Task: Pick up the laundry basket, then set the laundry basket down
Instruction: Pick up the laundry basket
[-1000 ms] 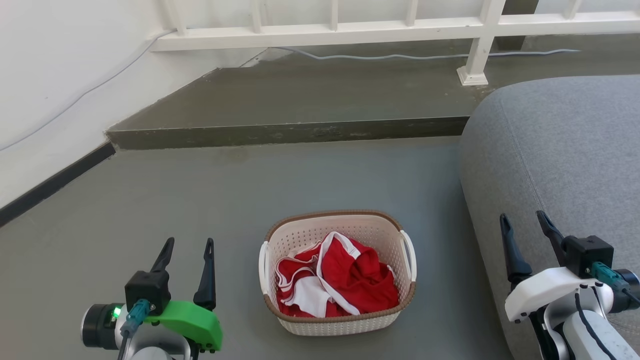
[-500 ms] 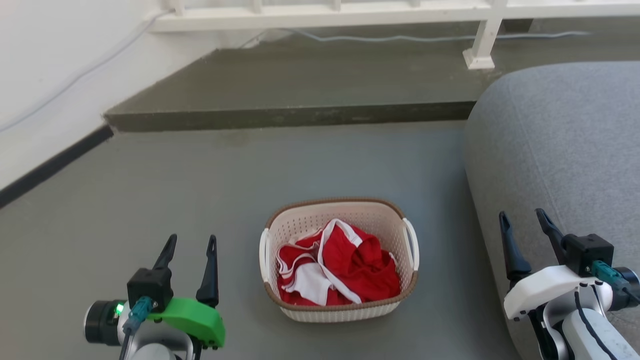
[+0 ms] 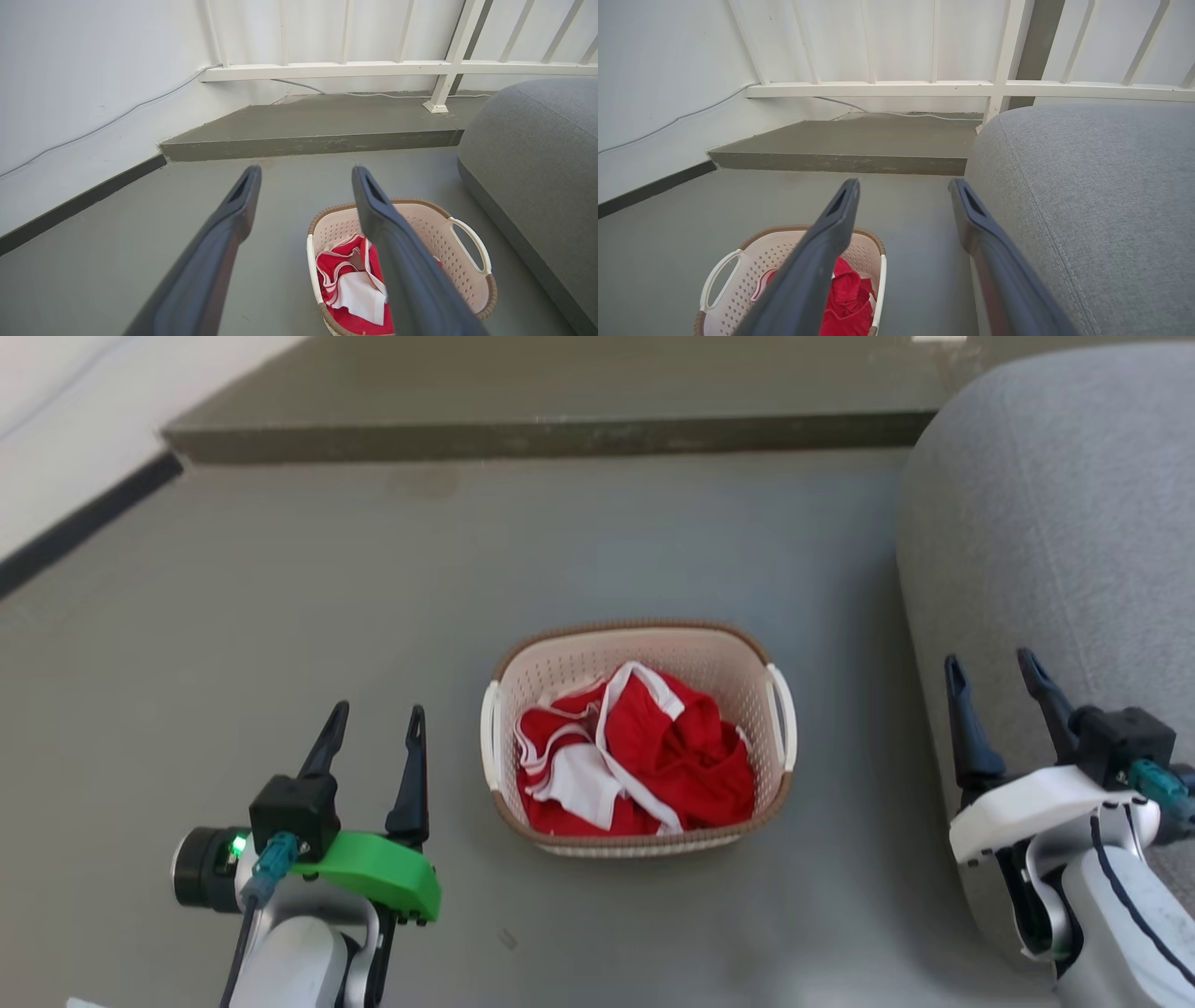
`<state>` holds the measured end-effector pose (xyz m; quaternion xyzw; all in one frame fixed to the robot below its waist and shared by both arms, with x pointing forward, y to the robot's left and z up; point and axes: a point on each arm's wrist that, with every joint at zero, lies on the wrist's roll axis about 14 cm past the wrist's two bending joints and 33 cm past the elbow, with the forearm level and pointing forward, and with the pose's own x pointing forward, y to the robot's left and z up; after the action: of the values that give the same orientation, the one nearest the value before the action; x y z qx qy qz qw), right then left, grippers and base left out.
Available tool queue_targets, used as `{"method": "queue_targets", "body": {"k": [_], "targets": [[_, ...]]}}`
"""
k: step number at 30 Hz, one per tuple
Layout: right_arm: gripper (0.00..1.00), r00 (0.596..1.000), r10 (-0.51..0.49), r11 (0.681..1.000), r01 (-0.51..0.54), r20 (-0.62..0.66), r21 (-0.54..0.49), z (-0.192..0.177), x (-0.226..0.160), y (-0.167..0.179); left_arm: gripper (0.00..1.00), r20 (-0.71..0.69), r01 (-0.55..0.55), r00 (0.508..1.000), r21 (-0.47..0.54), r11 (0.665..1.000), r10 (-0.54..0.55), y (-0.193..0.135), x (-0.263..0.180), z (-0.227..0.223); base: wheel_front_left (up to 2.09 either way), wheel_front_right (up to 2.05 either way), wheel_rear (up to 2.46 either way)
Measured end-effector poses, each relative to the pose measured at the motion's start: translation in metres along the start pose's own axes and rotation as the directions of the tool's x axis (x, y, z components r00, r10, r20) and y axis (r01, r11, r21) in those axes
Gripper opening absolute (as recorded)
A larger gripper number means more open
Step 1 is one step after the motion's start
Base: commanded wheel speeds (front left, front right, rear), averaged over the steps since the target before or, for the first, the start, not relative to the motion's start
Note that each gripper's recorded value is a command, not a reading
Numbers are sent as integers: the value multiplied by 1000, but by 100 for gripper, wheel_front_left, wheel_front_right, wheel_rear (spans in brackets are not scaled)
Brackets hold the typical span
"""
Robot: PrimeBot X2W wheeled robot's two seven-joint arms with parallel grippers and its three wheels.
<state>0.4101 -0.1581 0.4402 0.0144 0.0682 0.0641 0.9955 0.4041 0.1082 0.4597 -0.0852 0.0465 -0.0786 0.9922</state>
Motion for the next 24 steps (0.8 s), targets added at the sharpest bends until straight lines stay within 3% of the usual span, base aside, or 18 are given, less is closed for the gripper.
{"method": "queue_targets", "body": {"k": [24], "targets": [[100, 989, 65, 998, -62, -135, 27, -69, 80, 0, 100, -135, 15, 991, -35, 999, -19, 5, 85, -68, 0, 0, 0]]}}
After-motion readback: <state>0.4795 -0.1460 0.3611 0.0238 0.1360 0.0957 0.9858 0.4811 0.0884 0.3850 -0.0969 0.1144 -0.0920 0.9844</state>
